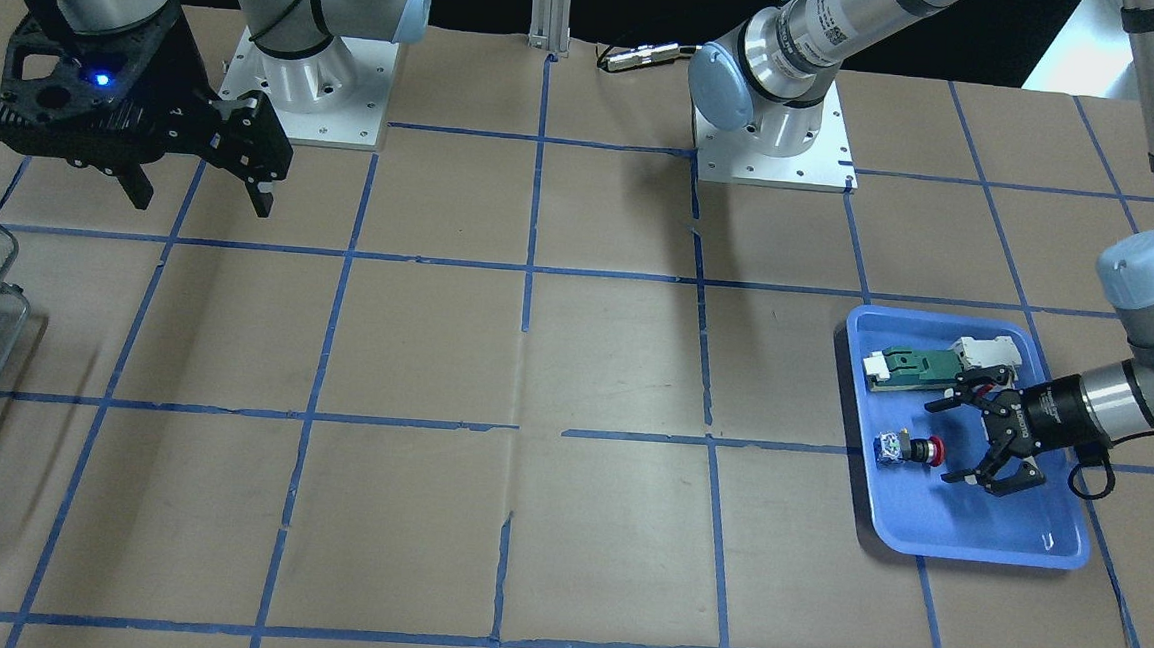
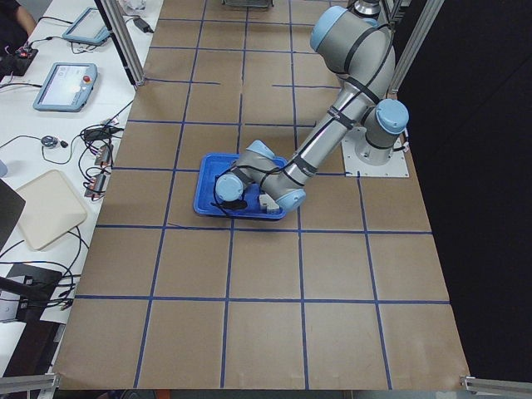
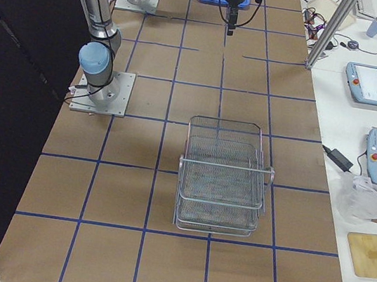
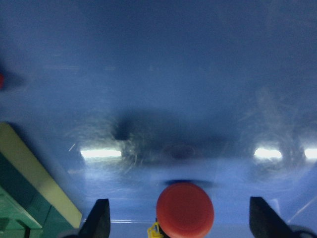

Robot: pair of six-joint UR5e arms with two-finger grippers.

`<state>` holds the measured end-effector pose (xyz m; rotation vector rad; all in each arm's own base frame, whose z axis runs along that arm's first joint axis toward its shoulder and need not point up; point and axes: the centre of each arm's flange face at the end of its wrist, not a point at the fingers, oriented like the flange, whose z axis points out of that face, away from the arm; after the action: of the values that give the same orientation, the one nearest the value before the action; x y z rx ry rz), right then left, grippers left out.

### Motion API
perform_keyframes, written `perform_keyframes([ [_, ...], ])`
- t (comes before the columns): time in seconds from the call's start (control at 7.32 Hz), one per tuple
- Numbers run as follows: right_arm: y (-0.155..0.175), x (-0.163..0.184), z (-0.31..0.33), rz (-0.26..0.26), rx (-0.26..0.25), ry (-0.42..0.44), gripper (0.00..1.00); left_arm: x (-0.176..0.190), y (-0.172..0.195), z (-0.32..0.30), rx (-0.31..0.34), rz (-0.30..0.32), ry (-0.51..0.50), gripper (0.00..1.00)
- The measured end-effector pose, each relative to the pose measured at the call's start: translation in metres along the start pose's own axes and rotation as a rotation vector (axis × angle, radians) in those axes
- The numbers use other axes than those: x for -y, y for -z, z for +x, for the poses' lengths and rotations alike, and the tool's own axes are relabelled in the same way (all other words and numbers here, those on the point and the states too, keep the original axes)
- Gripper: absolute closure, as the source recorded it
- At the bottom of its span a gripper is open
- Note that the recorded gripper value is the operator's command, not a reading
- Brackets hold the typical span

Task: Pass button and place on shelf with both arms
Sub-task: 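Close the left gripper on the red button's base and lift it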

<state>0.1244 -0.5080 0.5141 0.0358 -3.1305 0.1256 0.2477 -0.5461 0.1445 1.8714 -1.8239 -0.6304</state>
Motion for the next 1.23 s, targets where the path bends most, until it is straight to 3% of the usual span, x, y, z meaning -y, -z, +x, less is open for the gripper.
perform_keyframes([
  [0.41,0.0001,0.0001,0.0,0.001,0.0,0.0,0.0,-0.0003,-0.0004,-0.0002,0.0,0.0,-0.008,0.1],
  [0.68,-0.0002,0.0001,0.0,0.0,0.0,0.0,0.0,-0.0014,-0.0004,0.001,-0.012,-0.011,-0.012,0.1],
  [0.82,-0.0005,0.0003,0.0,-0.001,0.0,0.0,0.0,-0.0024,-0.0004,0.002,-0.022,-0.021,-0.014,0.25],
  [1.09,-0.0007,0.0002,0.0,-0.001,0.0,0.0,0.0,-0.0031,-0.0009,0.0023,-0.028,-0.029,-0.015,0.82],
  [1.23,-0.0007,0.0002,0.0,-0.001,0.0,0.0,0.0,-0.0032,-0.001,0.0023,-0.028,-0.03,-0.016,1.0],
])
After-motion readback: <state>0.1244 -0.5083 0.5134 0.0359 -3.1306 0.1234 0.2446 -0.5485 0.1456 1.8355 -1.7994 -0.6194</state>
